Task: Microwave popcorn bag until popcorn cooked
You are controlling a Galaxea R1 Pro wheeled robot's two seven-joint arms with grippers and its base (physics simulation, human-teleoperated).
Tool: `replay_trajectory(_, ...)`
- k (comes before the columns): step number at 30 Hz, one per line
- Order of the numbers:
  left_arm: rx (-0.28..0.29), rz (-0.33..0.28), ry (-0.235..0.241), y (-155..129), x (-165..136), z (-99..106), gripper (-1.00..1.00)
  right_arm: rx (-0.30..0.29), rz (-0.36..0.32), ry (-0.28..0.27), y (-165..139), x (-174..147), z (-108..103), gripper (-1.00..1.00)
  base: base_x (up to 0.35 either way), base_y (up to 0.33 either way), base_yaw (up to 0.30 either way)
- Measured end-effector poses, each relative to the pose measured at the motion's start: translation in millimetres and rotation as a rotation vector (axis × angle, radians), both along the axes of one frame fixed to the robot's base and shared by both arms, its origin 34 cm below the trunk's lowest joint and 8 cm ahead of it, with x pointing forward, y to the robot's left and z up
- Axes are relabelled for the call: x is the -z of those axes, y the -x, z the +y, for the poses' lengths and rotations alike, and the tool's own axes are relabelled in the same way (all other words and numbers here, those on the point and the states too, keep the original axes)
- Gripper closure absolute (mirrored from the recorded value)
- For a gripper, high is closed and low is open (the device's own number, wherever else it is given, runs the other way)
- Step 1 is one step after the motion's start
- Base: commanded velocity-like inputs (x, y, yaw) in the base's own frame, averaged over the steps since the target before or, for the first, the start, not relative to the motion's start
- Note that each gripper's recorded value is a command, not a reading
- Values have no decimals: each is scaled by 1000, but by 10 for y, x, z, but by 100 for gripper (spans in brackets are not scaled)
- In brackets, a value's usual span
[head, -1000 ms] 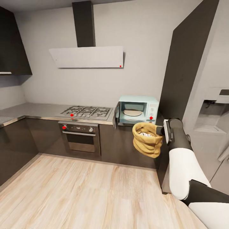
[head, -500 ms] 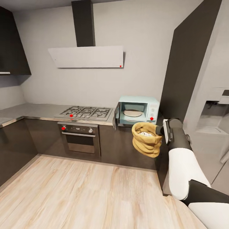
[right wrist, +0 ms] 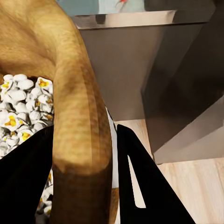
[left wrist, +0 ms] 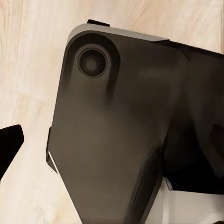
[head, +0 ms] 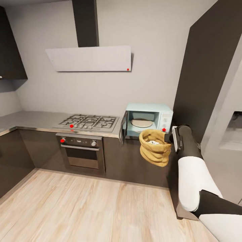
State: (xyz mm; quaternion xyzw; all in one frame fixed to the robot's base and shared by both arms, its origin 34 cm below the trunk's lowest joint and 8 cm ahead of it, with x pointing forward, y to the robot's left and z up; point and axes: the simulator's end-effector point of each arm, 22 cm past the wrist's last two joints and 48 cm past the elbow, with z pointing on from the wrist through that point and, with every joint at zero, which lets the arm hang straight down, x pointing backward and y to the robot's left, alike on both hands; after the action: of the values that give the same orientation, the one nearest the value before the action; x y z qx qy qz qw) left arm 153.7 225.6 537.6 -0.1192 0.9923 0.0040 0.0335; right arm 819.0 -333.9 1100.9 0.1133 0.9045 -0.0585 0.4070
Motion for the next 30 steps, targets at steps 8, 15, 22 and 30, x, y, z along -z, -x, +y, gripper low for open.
replay_trajectory(8,1,0,0,0,0,3,-100,4,1,2,4,1,-28,100,322,0,0)
replay_trajectory(15,2,1,0,2,0,4,-100,2,1,2,2,0,-15,100,322,0,0)
replay_trajectory(22,1,2,0,3,0,5,-100,2,0,3,3,-2,-17,100,322,0,0)
replay_trajectory(30,1,-1,-1,-3,0,7,-100,-3,0,0,-2,1,24,100,322,0,0)
